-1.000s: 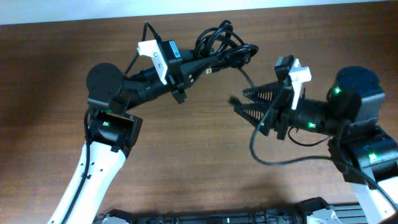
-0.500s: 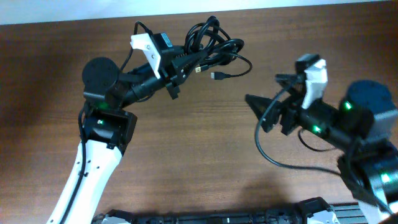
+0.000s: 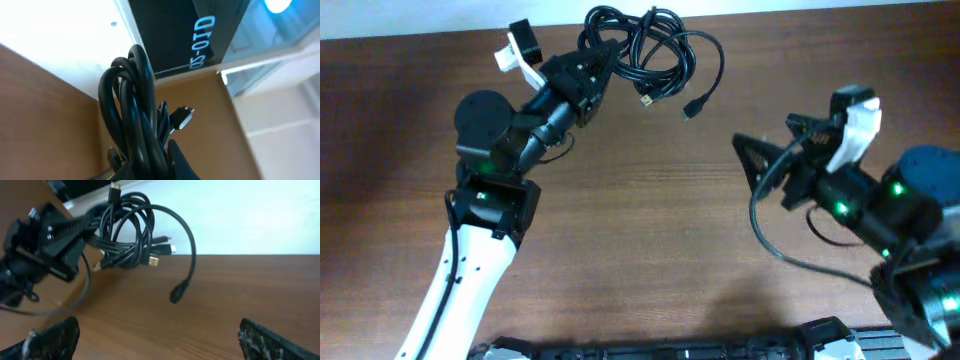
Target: Untangle cables
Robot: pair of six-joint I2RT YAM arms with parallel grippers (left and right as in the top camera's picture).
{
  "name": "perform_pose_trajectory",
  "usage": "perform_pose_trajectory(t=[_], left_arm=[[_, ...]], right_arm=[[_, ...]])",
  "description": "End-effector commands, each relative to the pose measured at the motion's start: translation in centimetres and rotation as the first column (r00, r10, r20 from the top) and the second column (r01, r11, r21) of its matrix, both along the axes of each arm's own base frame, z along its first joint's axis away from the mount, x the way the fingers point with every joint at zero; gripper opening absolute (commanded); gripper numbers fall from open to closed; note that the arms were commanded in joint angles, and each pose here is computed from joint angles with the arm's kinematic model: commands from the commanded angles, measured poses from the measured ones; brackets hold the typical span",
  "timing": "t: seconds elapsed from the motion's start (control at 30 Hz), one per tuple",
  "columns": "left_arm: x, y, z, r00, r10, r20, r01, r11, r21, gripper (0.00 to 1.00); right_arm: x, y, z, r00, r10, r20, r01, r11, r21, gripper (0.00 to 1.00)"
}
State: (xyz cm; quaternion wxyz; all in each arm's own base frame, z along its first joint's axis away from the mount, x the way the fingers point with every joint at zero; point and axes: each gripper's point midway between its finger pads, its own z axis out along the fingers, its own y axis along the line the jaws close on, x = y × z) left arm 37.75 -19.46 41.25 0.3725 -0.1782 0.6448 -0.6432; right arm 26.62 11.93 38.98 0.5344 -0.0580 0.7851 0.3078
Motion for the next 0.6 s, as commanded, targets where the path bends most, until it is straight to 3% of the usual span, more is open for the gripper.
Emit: perform_pose_trajectory(t=[0.0, 0.23, 0.37, 0.57], left_arm=[[0.0, 0.4, 1.2, 0.992, -0.007, -0.123, -0.014, 0.985, -0.17, 0.0], [-0.1, -0.5, 1.2, 0.986, -0.007, -0.165, -0.03, 0.975, -0.221, 0.0], [-1.1, -2.5, 1.6, 0.987, -0.033, -0.156, -0.004, 0.973, -0.231, 0.0], [-1.6, -3.3, 1.5, 0.989, -0.056, -0.138, 0.026, 0.978, -0.207, 0.0]], right_arm=[[2.2, 1.1, -1.4, 0.99, 0.004, -0.142, 0.015, 0.991, 0.135, 0.99], [4.3, 7.4, -2.8, 0.96, 0.197, -0.198, -0.152, 0.963, 0.221, 0.92], [5.7, 7.6, -4.1, 0.963, 0.098, -0.251, -0.042, 0.975, 0.22, 0.92], [6.9, 6.7, -3.1, 0.978, 0.026, -0.205, 0.021, 0.974, 0.226, 0.9]])
